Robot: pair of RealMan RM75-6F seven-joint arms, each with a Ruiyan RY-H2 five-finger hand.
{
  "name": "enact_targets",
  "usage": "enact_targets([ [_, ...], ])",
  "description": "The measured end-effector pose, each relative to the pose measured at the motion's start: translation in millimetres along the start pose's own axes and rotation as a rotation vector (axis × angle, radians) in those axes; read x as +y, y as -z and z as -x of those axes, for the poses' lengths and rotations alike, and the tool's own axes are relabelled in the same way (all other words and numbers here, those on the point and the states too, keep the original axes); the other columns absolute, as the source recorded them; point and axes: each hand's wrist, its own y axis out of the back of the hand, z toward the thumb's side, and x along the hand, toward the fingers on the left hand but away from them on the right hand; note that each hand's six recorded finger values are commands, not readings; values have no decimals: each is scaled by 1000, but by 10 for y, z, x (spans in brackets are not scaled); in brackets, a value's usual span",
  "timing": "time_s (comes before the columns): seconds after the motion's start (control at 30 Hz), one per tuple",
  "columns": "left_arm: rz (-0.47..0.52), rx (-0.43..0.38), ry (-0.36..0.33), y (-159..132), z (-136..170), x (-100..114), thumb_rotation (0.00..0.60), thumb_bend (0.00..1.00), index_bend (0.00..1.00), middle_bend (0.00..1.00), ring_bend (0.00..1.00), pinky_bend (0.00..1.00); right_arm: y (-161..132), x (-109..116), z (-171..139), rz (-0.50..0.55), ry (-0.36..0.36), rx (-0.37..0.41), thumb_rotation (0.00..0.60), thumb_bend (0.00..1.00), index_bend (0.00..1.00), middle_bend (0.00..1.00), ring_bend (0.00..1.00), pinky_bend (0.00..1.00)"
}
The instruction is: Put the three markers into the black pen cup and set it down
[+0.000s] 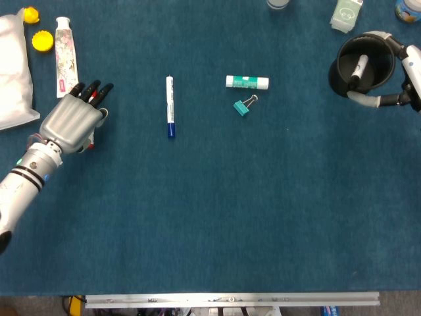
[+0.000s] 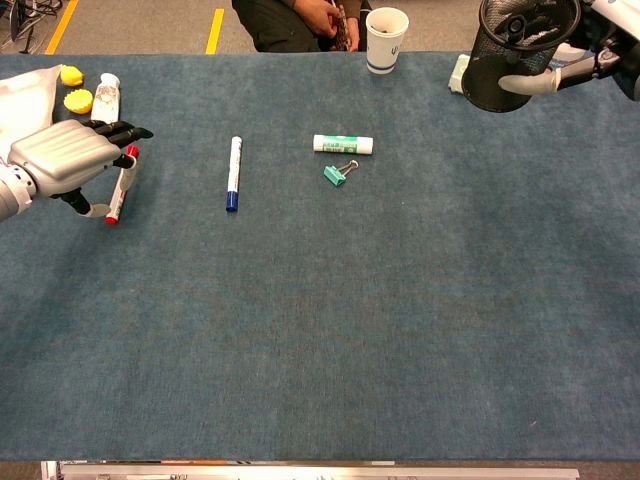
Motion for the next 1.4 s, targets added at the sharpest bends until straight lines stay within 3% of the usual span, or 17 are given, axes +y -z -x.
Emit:
enact_targets([
  [0.37,-75,-163,-62,141,41,-39,600,220,465,27,0,136,-21,-33,12,-7,-1,-4,600,162,376,355,276,295],
  [0.6,-88,-215,-78,108,23,-109,600,220,465,22,0,137,-11,-67,22,-14,-4,-13,600,162,376,355,276,295],
  [0.87,-169,-274,-89,89,-6,-170,600,220,465,22,0,135,4,-70,30,-19,2,-21,600,162,376,355,276,295],
  [1.4,-253,-330,-83,151,-22,-193,600,220,463,22,0,129,11,-50,32,-22,11,-28,600,162,376,355,276,295],
])
